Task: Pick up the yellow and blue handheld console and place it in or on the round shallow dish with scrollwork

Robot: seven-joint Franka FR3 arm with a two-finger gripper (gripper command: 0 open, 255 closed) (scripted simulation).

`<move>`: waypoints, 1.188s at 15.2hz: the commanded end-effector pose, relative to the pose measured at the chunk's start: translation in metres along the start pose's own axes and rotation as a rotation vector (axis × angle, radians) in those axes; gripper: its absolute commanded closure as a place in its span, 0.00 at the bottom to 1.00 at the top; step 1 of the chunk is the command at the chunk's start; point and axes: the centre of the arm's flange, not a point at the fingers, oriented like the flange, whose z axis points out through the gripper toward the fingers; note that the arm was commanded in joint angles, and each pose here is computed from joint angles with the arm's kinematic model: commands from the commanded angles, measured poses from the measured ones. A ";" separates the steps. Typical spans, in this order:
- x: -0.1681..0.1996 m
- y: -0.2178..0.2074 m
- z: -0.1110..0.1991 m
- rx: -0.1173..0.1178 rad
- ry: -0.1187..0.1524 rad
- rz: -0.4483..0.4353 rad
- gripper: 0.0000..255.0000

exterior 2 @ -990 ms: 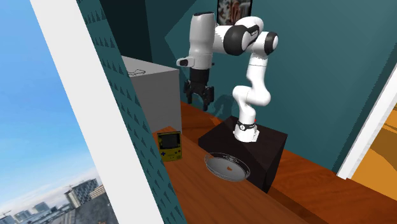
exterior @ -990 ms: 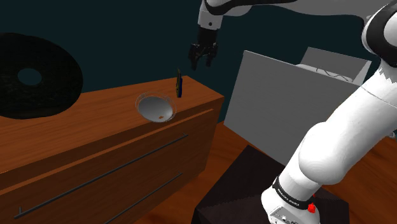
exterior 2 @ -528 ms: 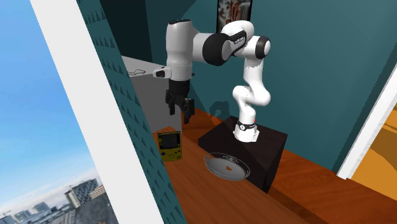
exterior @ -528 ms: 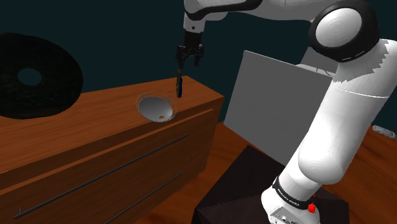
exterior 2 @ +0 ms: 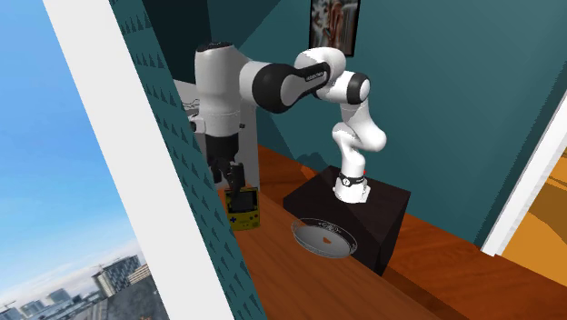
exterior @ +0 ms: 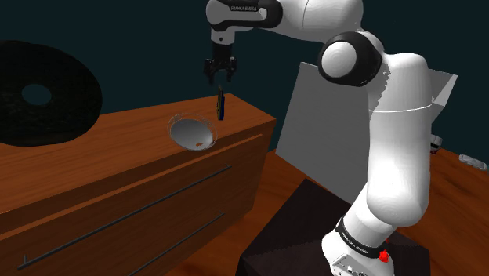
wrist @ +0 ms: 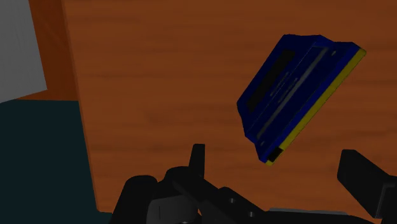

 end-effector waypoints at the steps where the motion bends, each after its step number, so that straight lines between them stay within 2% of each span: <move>1: 0.005 0.001 0.009 -0.001 0.000 0.002 0.00; 7: 0.006 0.001 0.039 -0.001 0.000 0.002 0.00; 14: 0.006 0.001 0.039 -0.001 0.000 0.002 0.00; 15: 0.006 0.001 0.039 -0.001 0.000 0.002 1.00; 18: 0.006 0.001 0.039 -0.001 0.000 0.002 1.00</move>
